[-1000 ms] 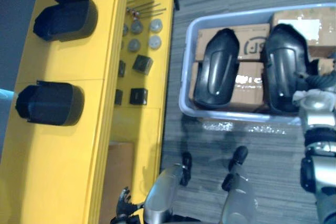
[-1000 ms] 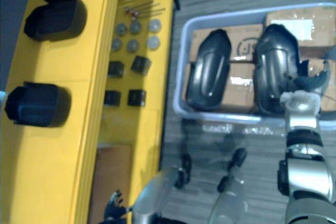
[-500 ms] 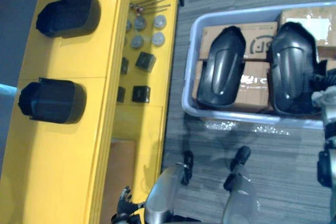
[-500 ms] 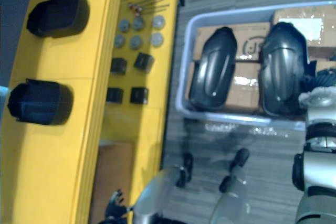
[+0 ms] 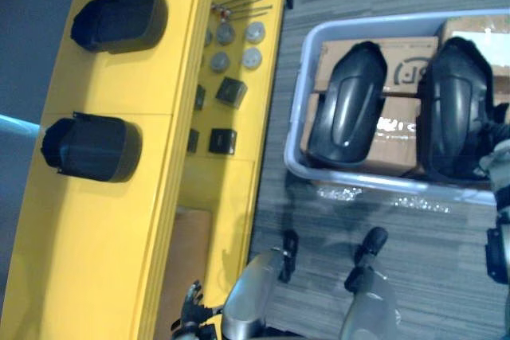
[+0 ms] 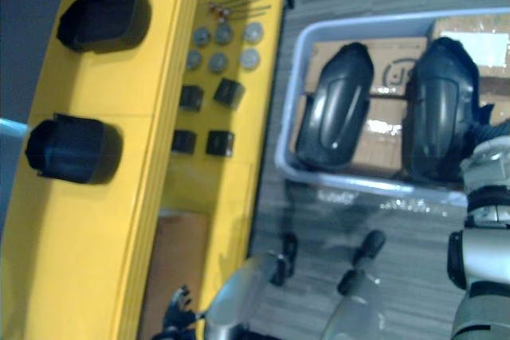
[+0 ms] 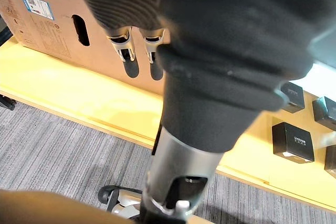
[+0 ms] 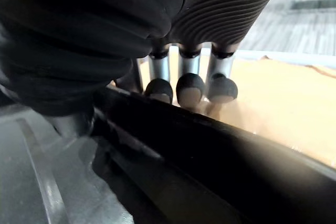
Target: Walk over and take plastic housings, then place them on the shelf
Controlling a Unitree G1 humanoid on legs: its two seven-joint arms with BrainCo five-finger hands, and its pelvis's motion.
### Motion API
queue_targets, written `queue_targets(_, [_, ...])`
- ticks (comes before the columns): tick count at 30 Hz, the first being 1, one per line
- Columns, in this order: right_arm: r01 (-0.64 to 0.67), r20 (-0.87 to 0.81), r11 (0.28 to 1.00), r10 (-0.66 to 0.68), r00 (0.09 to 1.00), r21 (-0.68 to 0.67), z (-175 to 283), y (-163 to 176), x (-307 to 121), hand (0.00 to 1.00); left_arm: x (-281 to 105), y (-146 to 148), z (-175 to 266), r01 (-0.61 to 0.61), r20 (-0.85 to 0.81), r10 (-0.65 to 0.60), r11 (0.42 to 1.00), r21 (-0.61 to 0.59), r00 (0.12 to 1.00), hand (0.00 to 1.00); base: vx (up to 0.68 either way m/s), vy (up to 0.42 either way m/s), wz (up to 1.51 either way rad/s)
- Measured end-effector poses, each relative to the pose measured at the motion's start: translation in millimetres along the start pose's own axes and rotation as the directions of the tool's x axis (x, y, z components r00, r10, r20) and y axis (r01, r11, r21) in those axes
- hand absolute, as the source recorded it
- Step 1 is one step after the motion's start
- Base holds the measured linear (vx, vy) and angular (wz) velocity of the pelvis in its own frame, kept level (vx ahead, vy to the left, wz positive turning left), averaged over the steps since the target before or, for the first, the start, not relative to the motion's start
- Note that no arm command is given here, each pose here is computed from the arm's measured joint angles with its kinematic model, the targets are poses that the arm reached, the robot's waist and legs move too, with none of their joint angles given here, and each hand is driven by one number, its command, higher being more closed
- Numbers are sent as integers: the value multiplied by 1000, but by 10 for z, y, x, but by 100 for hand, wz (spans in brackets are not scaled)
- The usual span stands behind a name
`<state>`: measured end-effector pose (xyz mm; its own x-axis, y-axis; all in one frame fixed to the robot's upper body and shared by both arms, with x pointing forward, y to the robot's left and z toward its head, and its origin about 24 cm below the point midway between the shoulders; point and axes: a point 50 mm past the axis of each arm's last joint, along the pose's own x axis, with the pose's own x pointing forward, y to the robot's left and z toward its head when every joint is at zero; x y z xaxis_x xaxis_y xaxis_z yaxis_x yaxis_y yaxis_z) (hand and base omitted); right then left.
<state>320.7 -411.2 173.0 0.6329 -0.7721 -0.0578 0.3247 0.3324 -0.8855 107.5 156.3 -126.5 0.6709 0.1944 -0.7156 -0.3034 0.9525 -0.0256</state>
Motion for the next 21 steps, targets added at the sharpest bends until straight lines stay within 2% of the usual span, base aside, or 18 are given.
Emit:
queue_targets(7, [72, 24, 997, -71, 997, -25, 23, -22, -1, 100, -14, 8, -11, 1, 8, -1, 1000, -1, 1000, 0, -4, 8, 2])
queue_targets(16, [305, 176, 949, -315, 933, 83, 221, -147, -60, 100, -56, 100, 49, -19, 43, 20, 999, -38, 999, 0, -1, 2, 0])
queue_targets(18, [330, 233, 938, -347, 908, 111, 299, -164, -97, 100, -86, 38, 429, 47, 220, -19, 991, -124, 975, 0, -25, 12, 11])
queue_targets(20, [325, 312, 934, -357, 881, 150, 442, -141, -155, 100, -132, -287, 1028, 235, 474, -126, 956, -178, 872, 0, -51, 20, -1])
queue_targets(21, [321, 333, 933, -358, 872, 162, 485, -133, -173, 100, -143, -362, 1138, 271, 515, -146, 946, -178, 845, 0, -51, 35, -15])
